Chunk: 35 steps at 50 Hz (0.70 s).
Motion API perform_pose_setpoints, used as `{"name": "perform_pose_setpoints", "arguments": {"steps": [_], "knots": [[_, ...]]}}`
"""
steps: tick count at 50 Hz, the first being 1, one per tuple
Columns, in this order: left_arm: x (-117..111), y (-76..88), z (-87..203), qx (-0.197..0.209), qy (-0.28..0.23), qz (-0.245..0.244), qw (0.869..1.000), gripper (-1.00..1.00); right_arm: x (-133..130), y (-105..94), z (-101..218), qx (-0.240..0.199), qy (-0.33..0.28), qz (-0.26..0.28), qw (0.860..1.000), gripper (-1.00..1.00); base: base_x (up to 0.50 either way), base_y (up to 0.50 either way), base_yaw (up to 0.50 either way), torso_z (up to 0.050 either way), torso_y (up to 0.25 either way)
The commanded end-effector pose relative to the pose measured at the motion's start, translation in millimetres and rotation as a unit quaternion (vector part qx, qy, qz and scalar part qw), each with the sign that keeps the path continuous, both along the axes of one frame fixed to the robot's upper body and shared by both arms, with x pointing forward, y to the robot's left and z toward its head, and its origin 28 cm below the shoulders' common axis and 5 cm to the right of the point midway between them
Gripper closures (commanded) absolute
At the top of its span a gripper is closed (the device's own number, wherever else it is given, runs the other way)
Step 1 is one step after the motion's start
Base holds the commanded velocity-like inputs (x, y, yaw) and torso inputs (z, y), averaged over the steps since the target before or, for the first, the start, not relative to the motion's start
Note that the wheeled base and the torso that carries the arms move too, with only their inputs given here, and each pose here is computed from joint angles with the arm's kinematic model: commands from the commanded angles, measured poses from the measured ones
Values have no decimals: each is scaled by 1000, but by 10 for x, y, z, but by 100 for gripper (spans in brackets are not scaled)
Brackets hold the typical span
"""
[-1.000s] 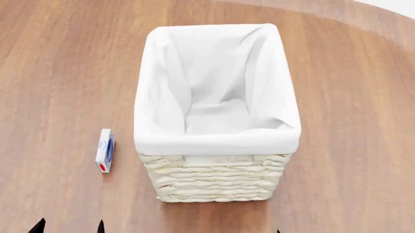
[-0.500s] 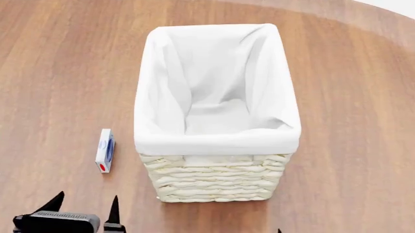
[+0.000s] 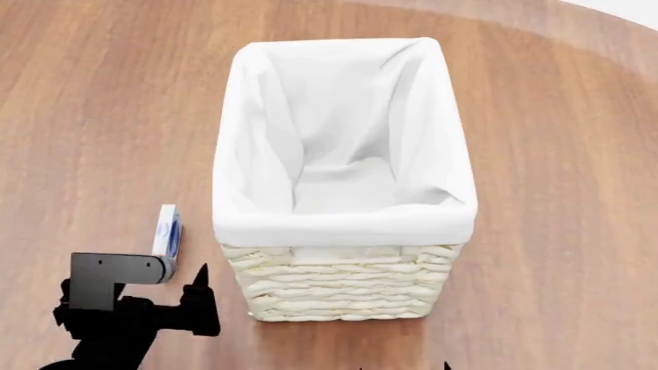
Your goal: Pick up the cream cheese box, and put it in the basket.
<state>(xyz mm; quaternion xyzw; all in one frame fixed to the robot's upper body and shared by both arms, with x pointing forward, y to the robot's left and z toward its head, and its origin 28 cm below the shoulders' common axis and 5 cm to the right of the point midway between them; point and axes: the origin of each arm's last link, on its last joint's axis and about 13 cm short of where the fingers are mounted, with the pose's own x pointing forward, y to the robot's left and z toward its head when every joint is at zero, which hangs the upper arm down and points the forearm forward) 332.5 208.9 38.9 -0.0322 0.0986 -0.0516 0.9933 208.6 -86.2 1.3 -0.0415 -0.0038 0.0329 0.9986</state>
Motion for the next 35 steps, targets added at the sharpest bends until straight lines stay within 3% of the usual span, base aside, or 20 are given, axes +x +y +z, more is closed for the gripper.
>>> {"name": "perform_pose_setpoints", "arguments": {"steps": [1, 11, 27, 35], "knots": [[228, 32, 72, -20, 16, 11, 1000, -100, -4, 0, -1, 1, 1, 1, 1000, -100, 0, 0, 0, 0, 0], [422, 68, 53, -40, 28, 26, 998, -100, -4, -2, 0, 1, 1, 1, 1000, -100, 0, 0, 0, 0, 0], [407, -36, 15, -47, 48, 0, 998, -100, -15, -1, 13, 2, -1, 2, 1000, -100, 0, 0, 0, 0, 0], [417, -30, 32, -43, 57, 10, 997, -100, -31, -2, 24, 3, -4, 4, 1000, -100, 0, 0, 0, 0, 0]]}}
